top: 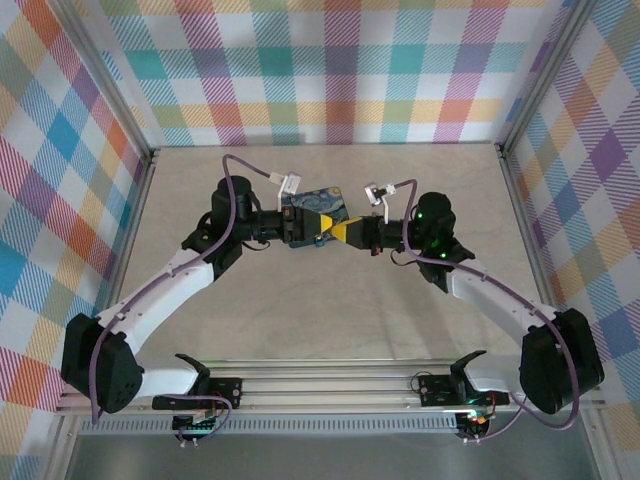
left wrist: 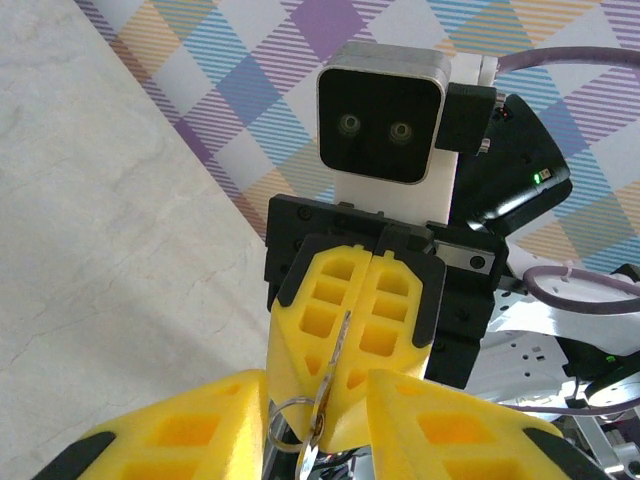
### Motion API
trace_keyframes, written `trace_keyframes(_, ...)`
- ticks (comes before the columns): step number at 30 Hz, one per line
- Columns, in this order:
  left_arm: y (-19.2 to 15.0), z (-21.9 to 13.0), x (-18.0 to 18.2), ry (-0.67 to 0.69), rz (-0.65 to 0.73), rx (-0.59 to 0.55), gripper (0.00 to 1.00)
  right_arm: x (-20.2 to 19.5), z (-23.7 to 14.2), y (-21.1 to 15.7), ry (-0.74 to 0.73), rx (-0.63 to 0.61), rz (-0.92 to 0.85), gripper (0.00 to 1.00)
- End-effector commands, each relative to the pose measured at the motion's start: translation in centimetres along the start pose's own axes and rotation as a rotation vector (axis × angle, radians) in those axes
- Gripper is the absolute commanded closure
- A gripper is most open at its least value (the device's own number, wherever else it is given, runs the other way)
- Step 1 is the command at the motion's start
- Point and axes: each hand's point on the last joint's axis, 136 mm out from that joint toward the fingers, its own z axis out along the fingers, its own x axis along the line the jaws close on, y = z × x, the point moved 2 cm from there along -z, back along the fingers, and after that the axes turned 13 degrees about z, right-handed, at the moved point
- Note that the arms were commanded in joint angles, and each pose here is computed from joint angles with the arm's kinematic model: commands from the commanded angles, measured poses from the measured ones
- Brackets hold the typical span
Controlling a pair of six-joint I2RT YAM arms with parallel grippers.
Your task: Unlock the padlock with the key
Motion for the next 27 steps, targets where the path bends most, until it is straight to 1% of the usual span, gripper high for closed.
trace_keyframes(1,0.1,0.4,-0.3,-0.044,0.009,0.000,0.70,1.6,0.2,1.0,0.043,-0.001,-0.074,1.00)
trace_keyframes(5,-0.5,0.8,-0.1,-0.051,-0.002,0.019,0.70,1.4,0.2,1.2,0.038,-0.008,-0.071,1.00)
trace_keyframes(10,-1.5,1.0,0.8,-0.037,-0.016,0.045,0.60,0.8,0.1,1.3,0.002,-0.032,-0.060,1.00)
trace_keyframes(12,-1.9,1.0,0.8,-0.041,-0.010,0.058,0.59,0.4,0.1,1.3,-0.021,-0.041,-0.052,1.00)
trace_keyframes(15,-2.4,1.0,0.8,-0.050,-0.002,0.075,0.61,0.0,0.1,1.3,-0.039,-0.044,-0.042,1.00)
trace_keyframes(19,-3.4,0.8,1.2,-0.048,-0.003,0.108,0.68,-0.6,0.0,1.4,-0.065,-0.060,-0.025,1.00)
trace_keyframes(23,-4.0,0.7,1.2,-0.057,-0.009,0.122,0.68,-1.2,-0.1,1.5,-0.092,-0.073,-0.009,1.00)
trace_keyframes(27,-4.5,0.7,1.5,-0.053,-0.017,0.138,0.66,-1.6,-0.1,1.5,-0.098,-0.079,0.004,1.00)
